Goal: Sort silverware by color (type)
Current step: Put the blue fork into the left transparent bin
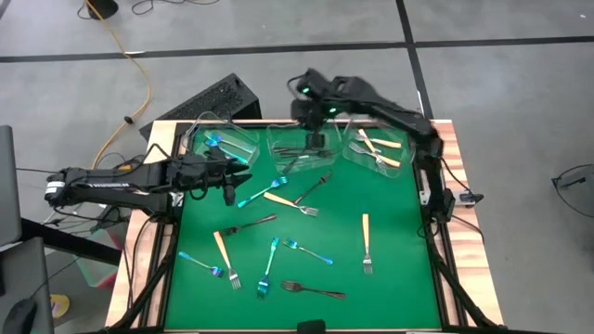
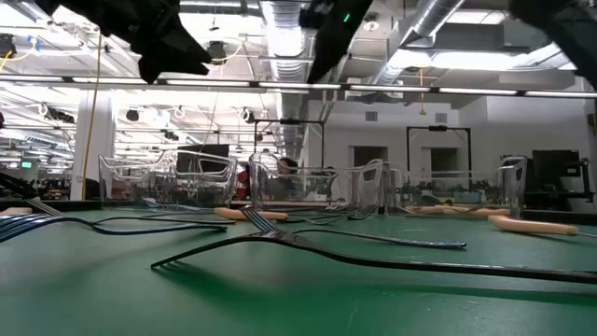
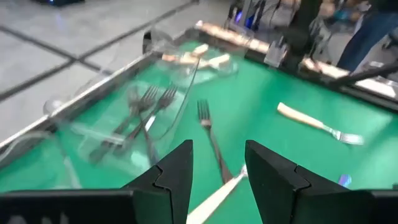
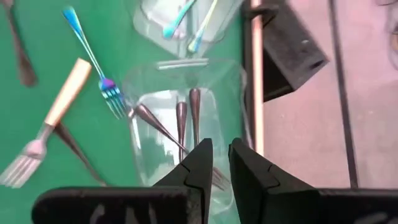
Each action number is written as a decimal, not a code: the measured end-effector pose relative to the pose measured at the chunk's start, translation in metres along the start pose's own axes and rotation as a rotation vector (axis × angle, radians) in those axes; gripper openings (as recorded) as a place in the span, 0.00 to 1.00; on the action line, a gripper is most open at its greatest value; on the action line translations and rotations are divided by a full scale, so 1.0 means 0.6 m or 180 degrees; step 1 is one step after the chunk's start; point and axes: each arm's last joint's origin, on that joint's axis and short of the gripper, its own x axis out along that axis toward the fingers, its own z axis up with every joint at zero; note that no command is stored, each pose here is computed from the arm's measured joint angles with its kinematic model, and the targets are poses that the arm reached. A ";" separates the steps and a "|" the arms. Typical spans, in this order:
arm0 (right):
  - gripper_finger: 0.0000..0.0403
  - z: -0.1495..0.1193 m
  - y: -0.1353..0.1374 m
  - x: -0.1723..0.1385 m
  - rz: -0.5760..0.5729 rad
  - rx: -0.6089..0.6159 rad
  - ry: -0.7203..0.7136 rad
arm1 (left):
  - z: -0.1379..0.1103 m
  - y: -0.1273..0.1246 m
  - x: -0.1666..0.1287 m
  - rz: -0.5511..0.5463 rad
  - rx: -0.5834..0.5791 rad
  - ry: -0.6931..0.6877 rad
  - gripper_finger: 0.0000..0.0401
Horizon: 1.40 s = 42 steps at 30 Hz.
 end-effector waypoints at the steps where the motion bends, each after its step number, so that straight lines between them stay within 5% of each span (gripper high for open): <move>1: 0.19 0.000 0.000 -0.023 -0.0043 0.0067 -0.0079 | 0.001 0.000 -0.003 0.0019 -0.0023 0.0068 0.32; 10: 0.19 -0.022 0.032 -0.210 -0.0155 0.0510 -0.0519 | -0.020 0.002 0.023 0.0085 -0.0138 0.0733 0.32; 18: 0.19 -0.053 0.078 -0.307 -0.0016 0.0702 -0.0632 | -0.040 -0.006 0.092 0.0230 0.0126 0.0939 0.32; 28: 0.19 -0.072 0.118 -0.334 0.0239 0.0814 -0.0373 | -0.086 0.006 0.170 0.0428 0.0328 0.1392 0.32; 33: 0.19 -0.072 0.129 -0.328 0.0318 0.0745 -0.0220 | -0.097 -0.007 0.175 0.0005 0.0373 0.1607 0.32; 38: 0.19 -0.073 0.135 -0.318 0.0350 0.0715 -0.0143 | -0.093 -0.050 0.144 -0.0760 0.0892 0.1567 0.32; 42: 0.19 -0.077 0.136 -0.311 0.0366 0.0709 -0.0067 | -0.102 -0.075 0.117 -0.0863 0.0911 0.1705 0.32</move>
